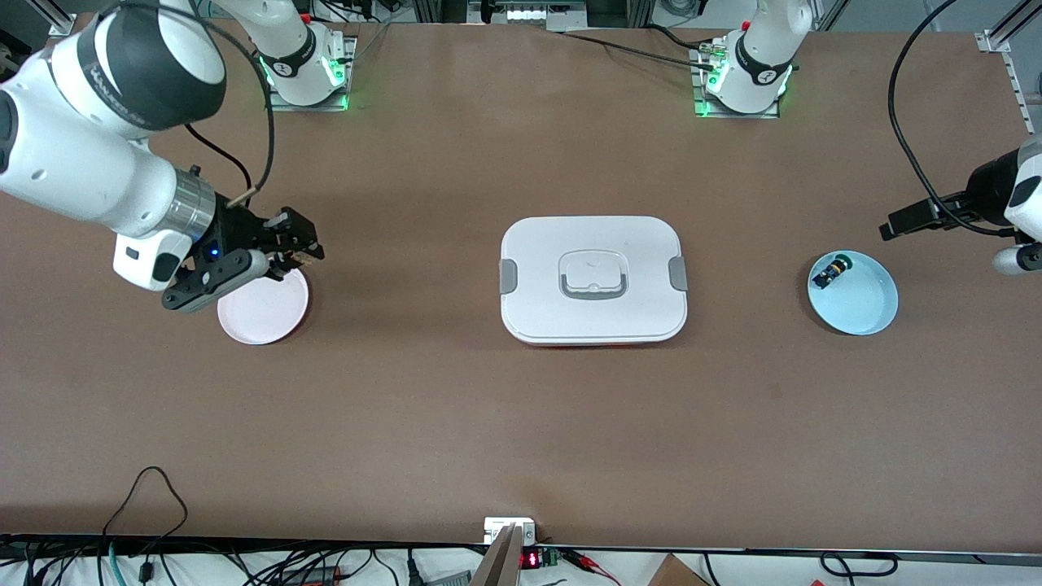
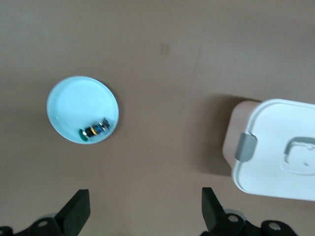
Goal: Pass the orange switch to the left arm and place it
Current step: 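Lift the switch with the right gripper while the left gripper approaches, then grasp the switch with the left gripper above the white box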
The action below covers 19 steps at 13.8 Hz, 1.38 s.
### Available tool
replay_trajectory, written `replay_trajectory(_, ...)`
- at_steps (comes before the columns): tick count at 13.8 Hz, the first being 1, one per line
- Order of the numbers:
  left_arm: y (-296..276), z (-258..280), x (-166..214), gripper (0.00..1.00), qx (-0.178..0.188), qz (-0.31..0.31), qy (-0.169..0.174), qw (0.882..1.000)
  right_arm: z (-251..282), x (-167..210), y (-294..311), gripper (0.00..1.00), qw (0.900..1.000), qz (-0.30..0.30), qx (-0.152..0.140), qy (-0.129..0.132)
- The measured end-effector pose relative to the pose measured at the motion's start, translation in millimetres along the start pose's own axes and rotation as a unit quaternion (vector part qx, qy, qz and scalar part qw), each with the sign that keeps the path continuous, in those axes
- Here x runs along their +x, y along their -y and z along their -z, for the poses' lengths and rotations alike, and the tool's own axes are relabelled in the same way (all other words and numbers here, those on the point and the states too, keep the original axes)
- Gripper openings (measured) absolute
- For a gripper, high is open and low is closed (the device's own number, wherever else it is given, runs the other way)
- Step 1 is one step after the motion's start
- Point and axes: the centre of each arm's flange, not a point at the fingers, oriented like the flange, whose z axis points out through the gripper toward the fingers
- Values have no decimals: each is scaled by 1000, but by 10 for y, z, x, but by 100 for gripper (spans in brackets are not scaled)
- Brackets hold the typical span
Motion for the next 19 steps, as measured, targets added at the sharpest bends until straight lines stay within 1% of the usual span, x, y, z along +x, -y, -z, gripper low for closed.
replay_trajectory(2, -22, -45, -66, 100, -39, 2, 37, 999, 78, 54, 375, 72, 998, 60, 7, -10)
replay_trajectory(3, -39, -61, -75, 100, -71, 4, 51, 996, 96, 73, 587, 72, 996, 90, 13, -13)
replay_trajectory(4, -43, -82, -62, 100, -112, 8, 64, 992, 95, 91, 813, 72, 991, 129, 30, -21)
replay_trajectory(5, -30, -123, -31, 100, -152, 14, 80, 985, 86, 120, 1028, 72, 984, 167, 53, -36)
replay_trajectory(6, -27, -199, 7, 100, -197, 18, 97, 975, 77, 159, 1197, 72, 975, 202, 77, -59)
replay_trajectory(7, -45, -294, 48, 100, -243, 19, 115, 963, 66, 195, 1310, 72, 963, 233, 106, -83)
replay_trajectory(8, -76, -396, 81, 100, -282, 23, 132, 950, 44, 221, 1376, 72, 950, 260, 137, -103)
replay_trajectory(9, -119, -512, 106, 100, -322, 28, 152, 934, 9, 252, 1412, 72, 936, 285, 168, -124)
replay_trajectory(10, -168, -646, 121, 100, -363, 35, 175, 915, -42, 289, 1433, 72, 922, 306, 191, -144)
replay_trajectory(11, -220, -797, 126, 100, -408, 44, 198, 890, -110, 329, 1452, 72, 908, 321, 213, -163)
replay_trajectory(12, -271, -963, 124, 100, -457, 52, 217, 861, -184, 366, 1475, 72, 894, 332, 238, -183)
replay_trajectory(13, -323, -1119, 115, 100, -504, 57, 229, 831, -256, 404, 1496, 72, 877, 345, 264, -206)
replay_trajectory(14, -396, -1252, 101, 100, -542, 62, 236, 804, -333, 443, 1515, 72, 858, 358, 287, -232)
replay_trajectory(15, -506, -1337, 82, 100, -568, 65, 241, 785, -409, 479, 1539, 72, 839, 371, 304, -258)
replay_trajectory(16, -655, -1383, 64, 100, -586, 67, 241, 770, -492, 523, 1554, 72, 823, 379, 313, -284)
replay_trajectory(17, -843, -1410, 46, 100, -602, 65, 235, 760, -580, 567, 1561, 72, 810, 388, 314, -310)
replay_trajectory(18, -1053, -1436, 11, 100, -616, 56, 217, 755, -670, 606, 1580, 72, 796, 397, 311, -334)
replay_trajectory(19, -1289, -1470, -51, 100, -626, 43, 193, 754, -771, 640, 1614, 72, 784, 402, 310, -357)
